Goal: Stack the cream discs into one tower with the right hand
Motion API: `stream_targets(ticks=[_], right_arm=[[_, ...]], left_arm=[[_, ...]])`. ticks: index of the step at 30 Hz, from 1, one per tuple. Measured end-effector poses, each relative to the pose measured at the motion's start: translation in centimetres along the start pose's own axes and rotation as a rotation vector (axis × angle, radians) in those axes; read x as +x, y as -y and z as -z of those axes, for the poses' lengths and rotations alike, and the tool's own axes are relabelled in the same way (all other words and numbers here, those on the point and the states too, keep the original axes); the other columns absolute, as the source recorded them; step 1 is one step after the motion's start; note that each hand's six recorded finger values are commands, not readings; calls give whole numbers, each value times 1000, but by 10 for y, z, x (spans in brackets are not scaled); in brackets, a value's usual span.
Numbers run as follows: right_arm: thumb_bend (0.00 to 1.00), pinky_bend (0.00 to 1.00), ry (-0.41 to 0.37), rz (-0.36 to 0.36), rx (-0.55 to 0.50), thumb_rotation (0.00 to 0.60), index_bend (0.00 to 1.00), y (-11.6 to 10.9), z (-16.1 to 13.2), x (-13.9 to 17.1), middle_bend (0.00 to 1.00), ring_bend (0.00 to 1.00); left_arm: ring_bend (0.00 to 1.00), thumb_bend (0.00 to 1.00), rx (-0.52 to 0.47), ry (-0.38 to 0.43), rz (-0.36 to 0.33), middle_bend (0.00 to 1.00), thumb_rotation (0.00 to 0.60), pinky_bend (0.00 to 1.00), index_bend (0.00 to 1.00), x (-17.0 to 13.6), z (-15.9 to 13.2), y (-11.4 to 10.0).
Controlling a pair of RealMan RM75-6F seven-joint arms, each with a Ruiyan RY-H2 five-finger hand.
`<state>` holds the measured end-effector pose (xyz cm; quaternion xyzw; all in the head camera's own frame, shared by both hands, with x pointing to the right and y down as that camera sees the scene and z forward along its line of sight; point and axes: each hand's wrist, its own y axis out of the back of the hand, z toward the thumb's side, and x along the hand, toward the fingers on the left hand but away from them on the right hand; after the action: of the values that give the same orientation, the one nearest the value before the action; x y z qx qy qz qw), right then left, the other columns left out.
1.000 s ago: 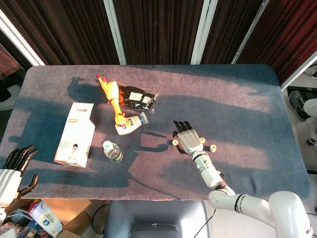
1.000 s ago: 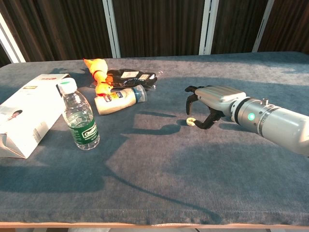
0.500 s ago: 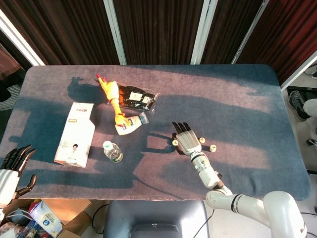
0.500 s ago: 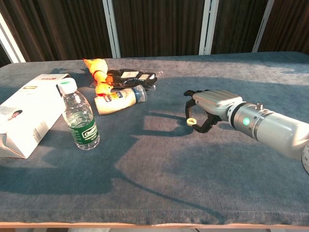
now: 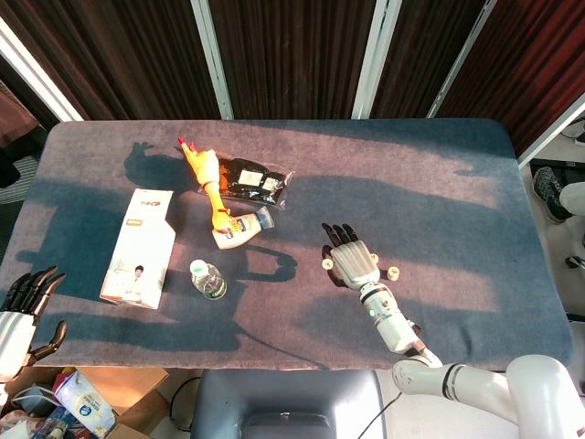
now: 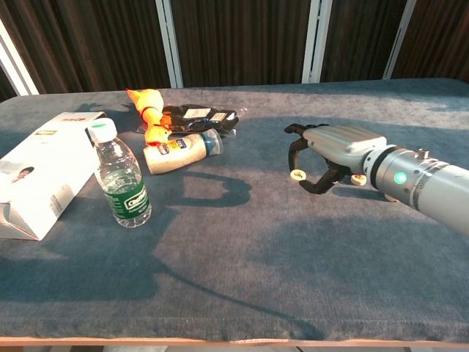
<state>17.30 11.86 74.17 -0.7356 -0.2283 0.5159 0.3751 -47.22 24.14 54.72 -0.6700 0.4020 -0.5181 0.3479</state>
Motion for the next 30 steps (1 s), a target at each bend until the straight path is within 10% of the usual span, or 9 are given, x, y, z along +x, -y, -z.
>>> stream_targets(ticks=[12, 30], right_arm=[[541, 0, 56, 1, -28, 600, 617, -24, 87, 86, 43, 0], [540, 0, 150, -66, 19, 600, 617, -7, 130, 83, 43, 0]], left_arm=[[0, 507, 8, 10, 15, 0, 600, 27, 0, 3, -4, 5], [0, 506, 12, 15, 16, 0, 600, 27, 0, 2, -6, 6]])
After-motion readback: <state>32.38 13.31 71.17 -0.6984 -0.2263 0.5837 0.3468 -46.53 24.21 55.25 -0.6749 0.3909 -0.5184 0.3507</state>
